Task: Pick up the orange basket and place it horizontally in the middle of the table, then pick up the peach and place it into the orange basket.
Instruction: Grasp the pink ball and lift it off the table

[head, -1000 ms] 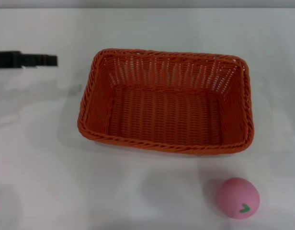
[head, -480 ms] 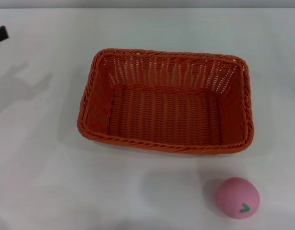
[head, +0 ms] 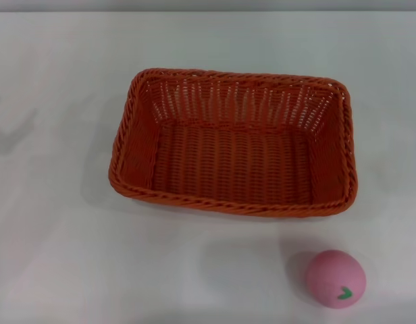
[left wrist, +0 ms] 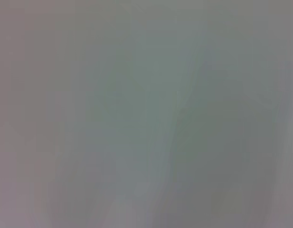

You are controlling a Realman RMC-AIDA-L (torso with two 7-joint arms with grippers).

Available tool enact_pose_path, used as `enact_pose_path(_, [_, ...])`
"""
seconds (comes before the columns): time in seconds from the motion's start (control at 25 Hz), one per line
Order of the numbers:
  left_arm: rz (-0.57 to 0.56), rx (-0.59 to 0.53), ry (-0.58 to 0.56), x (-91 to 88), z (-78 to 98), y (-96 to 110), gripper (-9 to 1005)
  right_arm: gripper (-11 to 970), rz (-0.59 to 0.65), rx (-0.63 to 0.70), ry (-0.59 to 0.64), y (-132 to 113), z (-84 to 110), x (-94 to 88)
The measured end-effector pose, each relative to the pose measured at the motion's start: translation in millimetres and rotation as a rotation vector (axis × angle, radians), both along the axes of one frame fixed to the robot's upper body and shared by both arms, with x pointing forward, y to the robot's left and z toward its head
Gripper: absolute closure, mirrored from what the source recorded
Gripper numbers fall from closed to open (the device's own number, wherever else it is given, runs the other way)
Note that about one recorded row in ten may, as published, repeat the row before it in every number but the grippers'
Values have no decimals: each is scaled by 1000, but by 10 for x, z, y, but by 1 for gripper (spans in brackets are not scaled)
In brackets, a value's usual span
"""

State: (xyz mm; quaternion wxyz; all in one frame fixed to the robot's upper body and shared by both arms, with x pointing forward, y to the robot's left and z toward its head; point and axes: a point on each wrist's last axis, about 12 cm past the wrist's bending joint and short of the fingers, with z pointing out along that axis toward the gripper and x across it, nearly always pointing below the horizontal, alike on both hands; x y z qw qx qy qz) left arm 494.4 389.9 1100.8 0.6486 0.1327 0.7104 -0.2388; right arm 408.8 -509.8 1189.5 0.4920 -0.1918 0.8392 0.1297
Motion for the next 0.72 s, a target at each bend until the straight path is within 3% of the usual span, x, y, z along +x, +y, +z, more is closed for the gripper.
enact_pose_path(0.16, [43, -1, -31, -107, -109, 28, 111, 116, 182, -39, 174, 252, 73, 280])
enact_pose_path(0.4, [76, -6, -42, -216, -201, 47, 111, 118, 394, -79, 441, 726, 26, 665])
enact_pose_path(0.72, [87, 3, -56, -255, -260, 33, 112, 121, 577, -63, 658, 1243, -74, 859])
